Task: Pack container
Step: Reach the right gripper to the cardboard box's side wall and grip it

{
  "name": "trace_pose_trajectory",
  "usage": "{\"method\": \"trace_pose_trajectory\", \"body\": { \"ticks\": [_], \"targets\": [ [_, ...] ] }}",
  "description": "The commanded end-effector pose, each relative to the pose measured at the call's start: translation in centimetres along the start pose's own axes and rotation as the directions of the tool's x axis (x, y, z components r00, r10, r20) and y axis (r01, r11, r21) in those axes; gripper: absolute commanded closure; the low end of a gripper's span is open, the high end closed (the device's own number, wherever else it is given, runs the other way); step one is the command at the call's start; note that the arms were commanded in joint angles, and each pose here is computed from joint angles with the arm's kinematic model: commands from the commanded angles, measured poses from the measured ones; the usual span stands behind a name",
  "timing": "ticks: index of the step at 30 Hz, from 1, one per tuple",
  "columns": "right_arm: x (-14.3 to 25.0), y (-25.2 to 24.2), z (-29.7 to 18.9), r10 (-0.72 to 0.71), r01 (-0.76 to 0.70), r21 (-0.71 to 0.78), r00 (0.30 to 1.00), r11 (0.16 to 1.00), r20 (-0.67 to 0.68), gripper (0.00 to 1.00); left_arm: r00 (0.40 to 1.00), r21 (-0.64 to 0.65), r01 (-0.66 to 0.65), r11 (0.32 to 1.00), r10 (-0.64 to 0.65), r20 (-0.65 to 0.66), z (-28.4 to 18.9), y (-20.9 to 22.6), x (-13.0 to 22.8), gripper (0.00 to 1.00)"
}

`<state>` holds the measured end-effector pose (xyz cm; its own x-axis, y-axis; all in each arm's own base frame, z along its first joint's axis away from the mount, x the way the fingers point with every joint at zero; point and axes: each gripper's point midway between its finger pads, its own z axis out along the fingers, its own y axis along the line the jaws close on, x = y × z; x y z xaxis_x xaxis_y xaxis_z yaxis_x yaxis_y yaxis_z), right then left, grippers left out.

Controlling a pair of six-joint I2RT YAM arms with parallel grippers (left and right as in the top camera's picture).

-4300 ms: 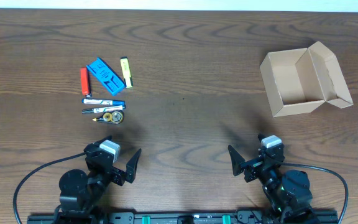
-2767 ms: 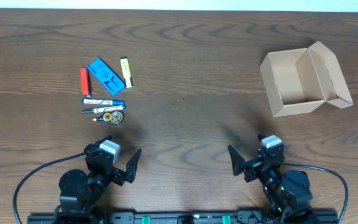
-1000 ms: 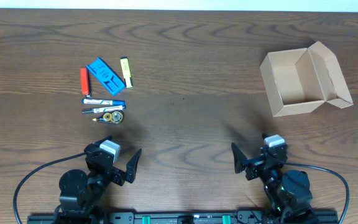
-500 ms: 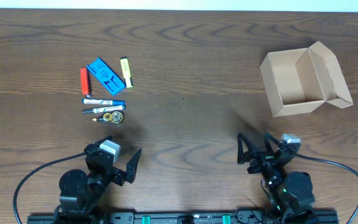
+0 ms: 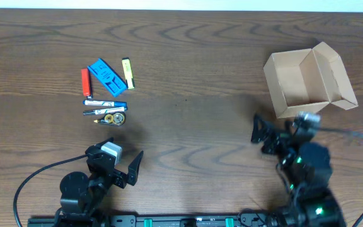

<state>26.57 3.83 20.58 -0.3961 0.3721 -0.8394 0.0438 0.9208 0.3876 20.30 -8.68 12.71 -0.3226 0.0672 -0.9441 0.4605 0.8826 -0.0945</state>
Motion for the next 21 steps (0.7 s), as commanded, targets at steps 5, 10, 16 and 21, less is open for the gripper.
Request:
{"method": "trace_pose_trajectory", "body": {
  "ticks": [5,10,16,21],
  "targets": [
    [-4.8,-1.2,3.7,-0.194,0.217,0.138,0.968,0.966,-0.162,0.01,1.000,0.000,0.023,1.000,-0.023,-0.013,0.2,0.1,0.8,0.05],
    [-6.3,-3.7,7.2,-0.199,0.272,0.231,0.935,0.934,-0.294,0.01,1.000,0.000,0.023,1.000,-0.023,-0.013,0.2,0.1,0.8,0.05],
    [-6.2,-7.2,10.9,-0.135,0.257,0.307,0.920,0.916,-0.368,0.01,1.000,0.000,0.023,1.000,-0.023,-0.013,0.2,0.1,0.8,0.05],
    [-4.0,-8.9,13.2,-0.149,0.300,0.294,0.884,0.908,-0.443,0.01,1.000,0.000,0.023,1.000,-0.023,-0.013,0.2,0.1,0.8,0.05]
  ]
}}
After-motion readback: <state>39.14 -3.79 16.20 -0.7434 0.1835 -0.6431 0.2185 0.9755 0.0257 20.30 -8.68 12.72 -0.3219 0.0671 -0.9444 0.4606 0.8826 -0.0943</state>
